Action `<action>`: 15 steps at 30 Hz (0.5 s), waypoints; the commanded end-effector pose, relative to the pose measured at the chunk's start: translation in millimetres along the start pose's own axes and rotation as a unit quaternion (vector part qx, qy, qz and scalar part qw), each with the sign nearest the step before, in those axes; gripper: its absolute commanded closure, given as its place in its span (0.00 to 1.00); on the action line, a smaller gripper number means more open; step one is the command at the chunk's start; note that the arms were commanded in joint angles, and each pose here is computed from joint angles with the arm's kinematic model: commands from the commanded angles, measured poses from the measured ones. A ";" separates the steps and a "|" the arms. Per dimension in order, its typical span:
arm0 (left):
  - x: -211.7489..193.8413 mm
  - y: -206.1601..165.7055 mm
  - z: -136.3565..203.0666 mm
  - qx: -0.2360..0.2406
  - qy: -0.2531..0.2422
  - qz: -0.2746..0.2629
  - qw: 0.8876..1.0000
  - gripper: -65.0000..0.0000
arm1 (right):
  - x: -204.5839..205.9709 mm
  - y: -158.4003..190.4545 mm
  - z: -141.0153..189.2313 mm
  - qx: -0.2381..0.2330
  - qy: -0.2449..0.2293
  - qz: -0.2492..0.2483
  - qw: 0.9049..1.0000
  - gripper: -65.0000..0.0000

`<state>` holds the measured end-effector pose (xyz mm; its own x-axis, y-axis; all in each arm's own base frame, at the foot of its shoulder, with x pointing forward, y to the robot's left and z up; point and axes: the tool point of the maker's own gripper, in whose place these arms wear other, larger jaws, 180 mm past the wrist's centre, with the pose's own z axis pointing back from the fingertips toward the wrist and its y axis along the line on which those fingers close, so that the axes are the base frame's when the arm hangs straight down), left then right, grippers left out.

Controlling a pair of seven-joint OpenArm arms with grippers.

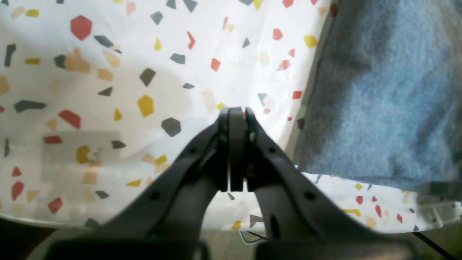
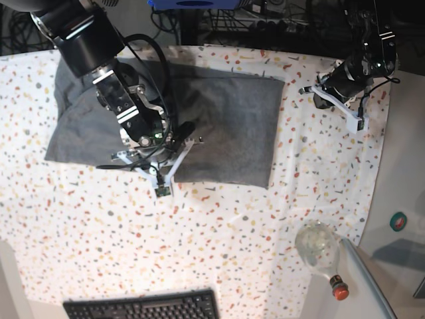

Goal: Layout the t-shirt on the table in an organized manner, then fold the t-shirt properly
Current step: 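Drag the right gripper across the shirt to flatten the fold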

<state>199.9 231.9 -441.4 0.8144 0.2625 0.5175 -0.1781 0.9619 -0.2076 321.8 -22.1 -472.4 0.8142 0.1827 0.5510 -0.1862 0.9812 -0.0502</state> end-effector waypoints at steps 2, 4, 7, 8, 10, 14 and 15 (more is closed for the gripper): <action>13.4 -0.9 3.8 -0.003 -0.021 -0.007 1.000 1.00 | 17.7 9.7 7.4 0.012 -0.029 -0.003 0.999 1.00; 17.0 -2.8 5.5 -0.004 -0.026 -0.010 1.000 1.00 | 24.8 18.4 18.7 0.025 -0.048 -0.009 0.998 1.00; 28.8 -5.8 13.2 -0.005 -0.043 -0.024 0.999 1.00 | 43.2 25.7 37.0 0.040 -0.084 -0.019 0.995 1.00; 32.8 1.5 18.8 0.003 -0.047 -0.026 0.999 1.00 | 48.3 26.0 40.1 0.043 -0.091 -0.023 0.995 1.00; 42.3 12.0 28.9 0.017 -0.064 -0.024 0.997 1.00 | 50.7 26.0 40.7 0.043 -0.094 -0.024 0.994 1.00; 67.4 58.2 54.3 0.075 -0.100 -0.016 0.992 1.00 | 53.7 34.3 42.3 0.051 -0.094 -0.040 0.993 0.60; 69.3 72.0 58.5 0.090 -0.102 -0.010 0.991 1.00 | 54.5 34.8 42.5 0.052 -0.094 -0.049 0.993 0.55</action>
<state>206.1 317.7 -380.9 0.7089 0.2555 0.6574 -0.2814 0.9571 -0.0685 321.8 14.3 -425.7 0.7570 0.0777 0.6488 -0.1735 0.9812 0.0849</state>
